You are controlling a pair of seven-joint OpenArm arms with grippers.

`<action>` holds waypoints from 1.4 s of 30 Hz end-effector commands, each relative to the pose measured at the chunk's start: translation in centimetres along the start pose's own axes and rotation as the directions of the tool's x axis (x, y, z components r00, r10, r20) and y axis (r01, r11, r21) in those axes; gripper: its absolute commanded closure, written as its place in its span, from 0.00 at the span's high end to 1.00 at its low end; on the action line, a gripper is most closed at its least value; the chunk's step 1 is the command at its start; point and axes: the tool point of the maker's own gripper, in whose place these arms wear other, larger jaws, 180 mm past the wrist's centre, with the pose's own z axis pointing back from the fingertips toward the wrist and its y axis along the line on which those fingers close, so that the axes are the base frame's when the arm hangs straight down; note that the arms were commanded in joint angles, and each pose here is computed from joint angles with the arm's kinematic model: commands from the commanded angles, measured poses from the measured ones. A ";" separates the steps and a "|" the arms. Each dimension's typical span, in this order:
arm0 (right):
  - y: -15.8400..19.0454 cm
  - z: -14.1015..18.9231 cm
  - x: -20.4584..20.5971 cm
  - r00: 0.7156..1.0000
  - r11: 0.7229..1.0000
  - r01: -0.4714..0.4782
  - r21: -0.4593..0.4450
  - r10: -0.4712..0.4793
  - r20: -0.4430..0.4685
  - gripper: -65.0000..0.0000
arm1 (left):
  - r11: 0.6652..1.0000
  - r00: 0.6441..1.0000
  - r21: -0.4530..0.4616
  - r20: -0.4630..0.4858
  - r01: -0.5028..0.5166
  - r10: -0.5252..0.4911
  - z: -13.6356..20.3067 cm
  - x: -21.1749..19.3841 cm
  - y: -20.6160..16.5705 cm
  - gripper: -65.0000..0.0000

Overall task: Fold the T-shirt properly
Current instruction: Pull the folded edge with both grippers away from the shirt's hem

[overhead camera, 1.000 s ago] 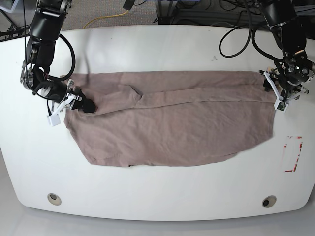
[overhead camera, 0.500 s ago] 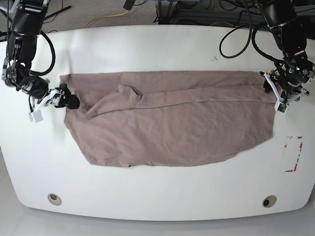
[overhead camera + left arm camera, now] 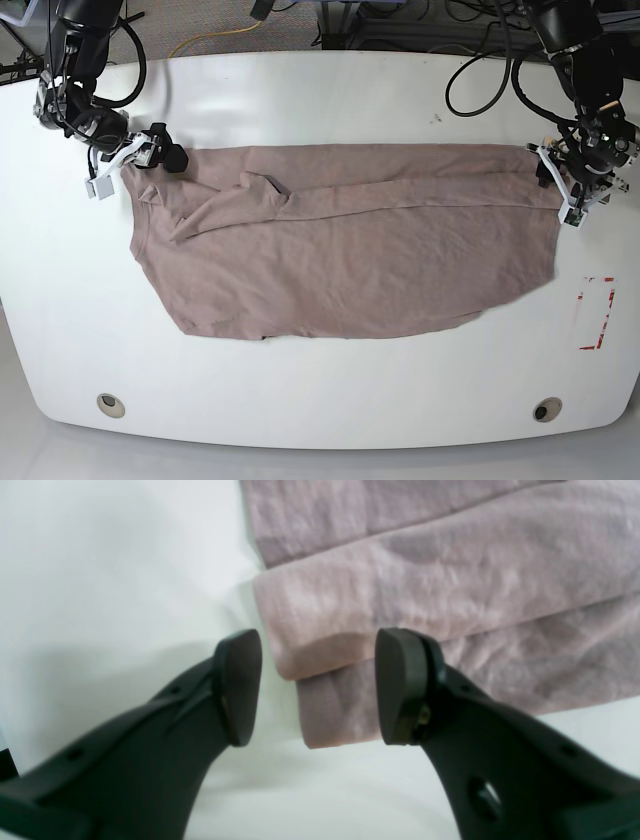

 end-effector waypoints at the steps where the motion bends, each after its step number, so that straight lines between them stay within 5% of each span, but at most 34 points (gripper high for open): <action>1: 0.2 0.8 1.9 0.998 0.999 -0.039 -0.001 0.039 0.046 0.71 | 1.000 0.999 0.027 0.043 0.010 -0.011 0.6 1.3 1.1 0.52; 11: -1.3 4.9 3.6 0.986 0.987 -0.097 -0.129 0.113 0.120 0.71 | 0.995 0.995 0.072 0.074 -0.067 0.062 1.6 1.2 2.5 0.52; 17: -4.6 4.9 3.4 0.975 0.925 -0.210 -0.316 0.222 0.001 0.72 | 0.992 0.991 0.091 0.107 -0.091 0.081 2.4 1.7 2.5 0.53; 24: -6.4 2.9 2.4 0.953 0.888 -0.303 -0.347 0.290 -0.089 0.72 | 0.992 0.989 0.084 0.122 -0.091 0.080 2.9 1.7 2.1 0.53; 31: -6.8 1.3 1.6 0.961 0.908 -0.276 -0.316 0.260 -0.091 0.70 | 0.981 0.980 0.097 0.130 -0.167 0.154 3.3 0.3 3.4 0.53; 34: -6.7 1.2 2.0 0.962 0.911 -0.271 -0.312 0.265 -0.062 0.54 | 0.977 0.977 0.087 0.107 -0.193 0.183 2.8 -0.8 3.4 0.53; 40: -6.4 0.7 1.7 0.964 0.915 -0.264 -0.305 0.259 -0.059 0.07 | 0.974 0.975 0.059 0.064 -0.217 0.214 1.7 -2.3 3.0 0.53; 42: -6.3 0.7 1.5 0.964 0.916 -0.263 -0.303 0.257 -0.062 0.00 | 0.973 0.973 0.049 0.055 -0.226 0.224 1.4 -2.6 2.7 0.53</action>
